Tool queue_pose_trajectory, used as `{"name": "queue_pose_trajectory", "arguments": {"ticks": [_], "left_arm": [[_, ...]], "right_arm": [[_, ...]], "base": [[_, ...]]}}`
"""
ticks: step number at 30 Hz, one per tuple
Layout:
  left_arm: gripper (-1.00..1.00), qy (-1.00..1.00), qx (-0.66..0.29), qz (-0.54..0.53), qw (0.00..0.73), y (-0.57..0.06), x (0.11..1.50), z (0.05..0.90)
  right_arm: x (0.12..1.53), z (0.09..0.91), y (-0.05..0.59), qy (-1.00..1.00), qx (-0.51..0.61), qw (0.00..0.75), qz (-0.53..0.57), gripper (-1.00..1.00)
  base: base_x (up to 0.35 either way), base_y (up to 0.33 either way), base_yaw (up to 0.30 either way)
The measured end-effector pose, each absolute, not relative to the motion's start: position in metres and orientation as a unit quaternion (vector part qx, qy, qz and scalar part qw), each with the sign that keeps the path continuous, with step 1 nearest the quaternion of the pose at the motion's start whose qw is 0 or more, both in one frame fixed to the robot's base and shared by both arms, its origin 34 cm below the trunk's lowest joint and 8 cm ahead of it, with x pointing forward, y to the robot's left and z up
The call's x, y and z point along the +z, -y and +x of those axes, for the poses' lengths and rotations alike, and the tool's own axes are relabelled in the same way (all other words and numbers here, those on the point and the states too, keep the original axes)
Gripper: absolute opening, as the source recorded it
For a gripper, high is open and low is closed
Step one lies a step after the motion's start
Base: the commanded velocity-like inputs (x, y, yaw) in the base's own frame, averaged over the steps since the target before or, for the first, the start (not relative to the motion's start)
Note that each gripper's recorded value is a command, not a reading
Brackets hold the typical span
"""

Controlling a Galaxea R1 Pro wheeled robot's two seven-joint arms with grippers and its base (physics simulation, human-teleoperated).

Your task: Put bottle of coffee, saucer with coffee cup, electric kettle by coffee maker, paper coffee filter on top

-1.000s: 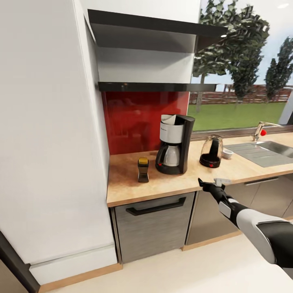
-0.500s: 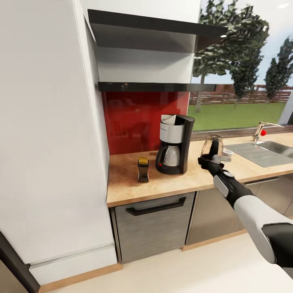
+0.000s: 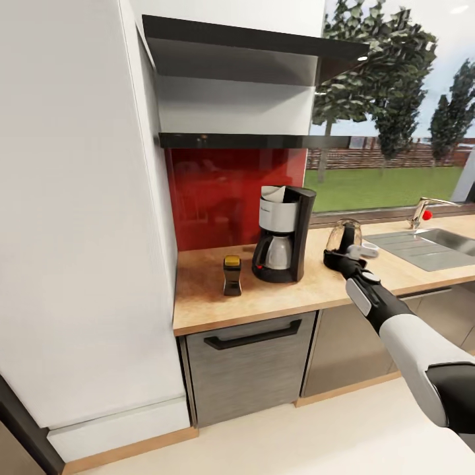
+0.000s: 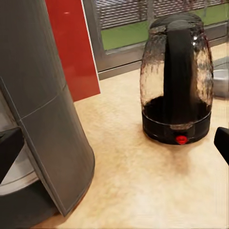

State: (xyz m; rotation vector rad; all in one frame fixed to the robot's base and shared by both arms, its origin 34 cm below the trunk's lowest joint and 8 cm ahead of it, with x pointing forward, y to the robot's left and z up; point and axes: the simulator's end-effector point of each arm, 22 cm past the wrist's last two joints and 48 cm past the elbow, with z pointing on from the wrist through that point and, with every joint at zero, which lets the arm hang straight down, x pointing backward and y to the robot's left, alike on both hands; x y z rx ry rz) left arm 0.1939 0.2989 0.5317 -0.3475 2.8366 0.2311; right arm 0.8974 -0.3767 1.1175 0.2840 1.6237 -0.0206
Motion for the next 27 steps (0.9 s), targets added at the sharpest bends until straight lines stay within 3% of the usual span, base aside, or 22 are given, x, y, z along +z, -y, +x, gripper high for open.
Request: {"name": "queue_pose_trajectory", "arguments": {"ticks": [17,27], "left_arm": [[1.0,-0.98,0.08,-0.12,0.137,-0.299,0.532,0.194],[1.0,-0.983,0.085,-0.119,0.114,-0.299,0.53,0.172]], "right_arm": [[1.116,0.895,0.386,-0.722,-0.024,0.678,0.137,1.0],[1.109,0.896,0.387,-0.726,-0.026,0.673,0.137,1.0]], "base": [[0.006,0.0,0.0],[0.309,-0.022,0.0]]}}
